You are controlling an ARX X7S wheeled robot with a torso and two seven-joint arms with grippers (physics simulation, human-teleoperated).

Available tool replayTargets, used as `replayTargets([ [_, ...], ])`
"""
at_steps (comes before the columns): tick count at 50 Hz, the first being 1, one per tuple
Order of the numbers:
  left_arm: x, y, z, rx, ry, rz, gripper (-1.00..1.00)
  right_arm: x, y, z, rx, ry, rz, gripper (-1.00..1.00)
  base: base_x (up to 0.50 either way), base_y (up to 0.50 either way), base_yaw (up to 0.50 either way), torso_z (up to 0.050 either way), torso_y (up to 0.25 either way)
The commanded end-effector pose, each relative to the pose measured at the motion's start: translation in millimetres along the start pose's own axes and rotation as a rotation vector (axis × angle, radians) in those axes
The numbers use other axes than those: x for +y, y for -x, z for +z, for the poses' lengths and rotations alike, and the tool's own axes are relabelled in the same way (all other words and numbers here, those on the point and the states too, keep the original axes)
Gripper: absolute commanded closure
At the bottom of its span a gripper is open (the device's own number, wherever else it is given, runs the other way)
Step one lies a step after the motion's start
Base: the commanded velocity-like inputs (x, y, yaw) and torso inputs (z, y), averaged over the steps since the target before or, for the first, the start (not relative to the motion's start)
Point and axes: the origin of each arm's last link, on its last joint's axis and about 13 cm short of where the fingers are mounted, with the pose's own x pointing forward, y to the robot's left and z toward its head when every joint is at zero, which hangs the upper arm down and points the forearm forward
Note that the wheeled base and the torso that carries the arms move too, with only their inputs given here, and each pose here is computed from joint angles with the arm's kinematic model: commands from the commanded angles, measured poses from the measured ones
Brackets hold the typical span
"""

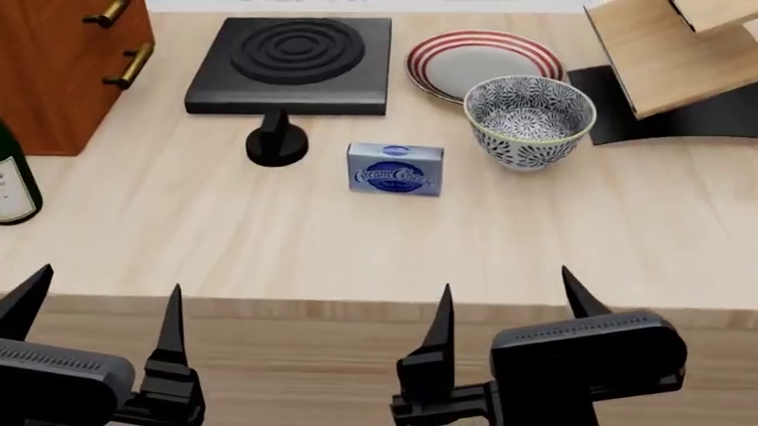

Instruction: Pick up the cream cheese and put it in the bowl.

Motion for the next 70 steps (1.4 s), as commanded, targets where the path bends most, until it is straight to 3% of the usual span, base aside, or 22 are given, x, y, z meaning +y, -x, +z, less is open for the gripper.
replayTargets([
  [1, -0.7, 1.2, 1.6, -0.007, -0.005, -0.004, -1.0, 0.1, 1.5, 1.0, -0.005, 0.005, 0.001, -1.0, 0.2, -0.05, 0.0, 0.0, 0.0],
  [70, -0.6, 3.0, 3.5, -0.014, -0.021, 0.003, -1.0, 1.1, 3.4, 3.3, -0.016, 0.017, 0.011, -1.0, 0.27, -0.06, 0.0, 0.0, 0.0],
])
